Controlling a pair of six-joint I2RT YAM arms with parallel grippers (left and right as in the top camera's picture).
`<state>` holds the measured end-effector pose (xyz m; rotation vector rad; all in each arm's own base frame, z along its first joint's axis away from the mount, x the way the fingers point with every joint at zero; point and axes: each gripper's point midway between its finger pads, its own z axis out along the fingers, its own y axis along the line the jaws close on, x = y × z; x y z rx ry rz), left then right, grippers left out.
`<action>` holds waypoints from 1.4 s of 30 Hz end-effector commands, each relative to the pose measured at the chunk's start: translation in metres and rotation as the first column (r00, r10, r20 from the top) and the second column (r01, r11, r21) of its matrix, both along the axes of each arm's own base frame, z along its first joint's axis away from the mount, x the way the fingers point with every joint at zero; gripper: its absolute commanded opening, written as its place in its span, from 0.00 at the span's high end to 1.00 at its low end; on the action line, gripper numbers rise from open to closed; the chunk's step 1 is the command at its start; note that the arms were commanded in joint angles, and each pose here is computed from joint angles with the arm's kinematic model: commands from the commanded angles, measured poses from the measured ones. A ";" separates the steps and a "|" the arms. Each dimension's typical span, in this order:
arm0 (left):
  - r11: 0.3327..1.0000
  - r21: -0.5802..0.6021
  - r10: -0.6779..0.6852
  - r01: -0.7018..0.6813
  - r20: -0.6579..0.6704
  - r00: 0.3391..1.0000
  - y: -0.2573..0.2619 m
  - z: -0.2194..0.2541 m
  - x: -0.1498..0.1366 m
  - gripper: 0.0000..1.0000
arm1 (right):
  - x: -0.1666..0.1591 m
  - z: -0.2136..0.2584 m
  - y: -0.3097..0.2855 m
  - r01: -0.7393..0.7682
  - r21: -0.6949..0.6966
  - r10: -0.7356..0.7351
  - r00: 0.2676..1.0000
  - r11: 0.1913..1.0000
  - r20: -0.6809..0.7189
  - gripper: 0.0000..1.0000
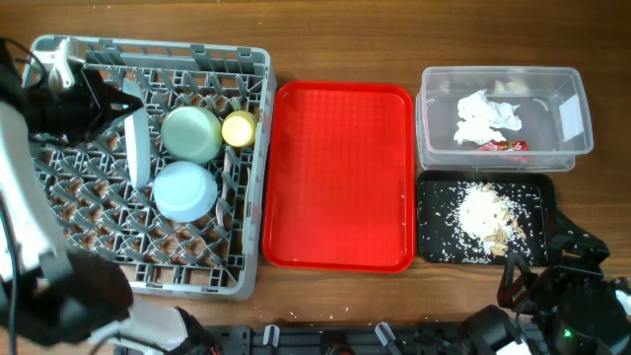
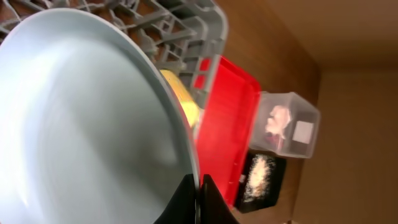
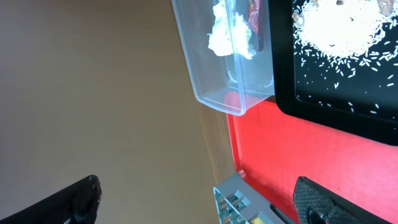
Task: Sort waste into correct bins and load items into the dishwasher rack
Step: 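Lift the white plate and stand it upright in the rack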
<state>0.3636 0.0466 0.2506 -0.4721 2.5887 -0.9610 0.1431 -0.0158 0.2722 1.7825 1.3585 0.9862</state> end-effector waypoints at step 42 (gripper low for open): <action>0.984 0.141 -0.146 0.107 0.298 0.943 -0.061 0.083 -0.018 0.00 | -0.001 0.001 -0.003 0.015 0.004 -0.015 1.000 1.000 0.011 0.00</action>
